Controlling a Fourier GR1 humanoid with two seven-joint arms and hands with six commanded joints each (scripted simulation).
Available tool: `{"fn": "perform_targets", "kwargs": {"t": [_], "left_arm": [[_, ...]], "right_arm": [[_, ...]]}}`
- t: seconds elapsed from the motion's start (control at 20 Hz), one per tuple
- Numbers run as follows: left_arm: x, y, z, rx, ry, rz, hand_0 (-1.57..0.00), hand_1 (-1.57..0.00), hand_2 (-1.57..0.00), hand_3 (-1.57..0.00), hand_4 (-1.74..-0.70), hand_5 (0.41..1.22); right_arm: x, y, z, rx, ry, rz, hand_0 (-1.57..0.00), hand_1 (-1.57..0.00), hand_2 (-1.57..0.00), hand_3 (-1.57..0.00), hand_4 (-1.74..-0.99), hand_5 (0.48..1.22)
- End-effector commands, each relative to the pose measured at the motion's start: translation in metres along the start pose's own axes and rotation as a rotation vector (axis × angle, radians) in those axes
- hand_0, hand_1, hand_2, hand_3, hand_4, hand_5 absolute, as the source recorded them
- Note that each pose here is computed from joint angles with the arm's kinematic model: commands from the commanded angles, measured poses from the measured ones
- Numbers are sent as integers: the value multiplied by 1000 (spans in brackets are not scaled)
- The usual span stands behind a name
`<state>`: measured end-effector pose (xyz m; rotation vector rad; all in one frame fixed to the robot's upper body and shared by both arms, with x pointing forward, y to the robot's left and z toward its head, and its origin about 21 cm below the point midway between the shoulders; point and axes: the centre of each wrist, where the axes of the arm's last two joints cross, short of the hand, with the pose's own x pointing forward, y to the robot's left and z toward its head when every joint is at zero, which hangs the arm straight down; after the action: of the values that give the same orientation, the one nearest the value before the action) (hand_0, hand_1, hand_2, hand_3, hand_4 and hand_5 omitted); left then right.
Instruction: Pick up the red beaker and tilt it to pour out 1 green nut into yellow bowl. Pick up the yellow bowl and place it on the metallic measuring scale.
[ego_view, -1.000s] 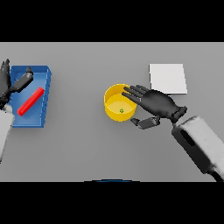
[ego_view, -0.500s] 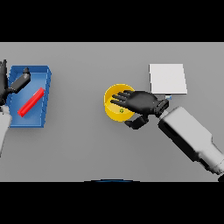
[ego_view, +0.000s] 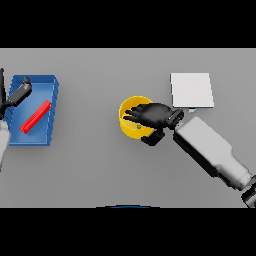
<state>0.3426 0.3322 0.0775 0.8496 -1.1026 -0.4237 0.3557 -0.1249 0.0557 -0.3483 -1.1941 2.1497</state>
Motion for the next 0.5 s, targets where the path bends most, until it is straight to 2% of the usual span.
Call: {"fn": "perform_targets", "kwargs": {"t": [0.0, 0.15, 0.25, 0.3, 0.35, 0.45], "left_arm": [[-2, 1, -1, 0, -2, -6, 1, 1, 1, 1, -746, 699], [0, -1, -2, -4, -3, -6, 1, 1, 1, 1, -745, 699], [0, -2, -2, -1, -7, -7, 1, 1, 1, 1, -750, 701], [0, -4, -3, 1, 1, -6, 1, 1, 1, 1, -752, 701], [-3, -3, -2, 4, -7, -5, 1, 1, 1, 1, -754, 700], [-2, -3, 1, 3, -22, -4, 1, 1, 1, 1, -755, 704]], "right_arm": [[-2, 3, -3, 23, 10, -6, 1, 1, 1, -14, -1276, 744], [0, 4, -6, 41, 16, -25, 1, 1, -23, -72, -1289, 758], [1, 7, -8, 57, 44, -53, -26, -36, -71, -141, -1302, 805], [1, 5, -10, 63, 46, -51, -161, -135, -147, -182, -1321, 839], [1, 6, -8, 65, 39, -49, -443, -422, -375, -236, -1351, 915], [2, 8, -8, 63, 11, -59, -849, -836, -806, -399, -1463, 1025]]}}
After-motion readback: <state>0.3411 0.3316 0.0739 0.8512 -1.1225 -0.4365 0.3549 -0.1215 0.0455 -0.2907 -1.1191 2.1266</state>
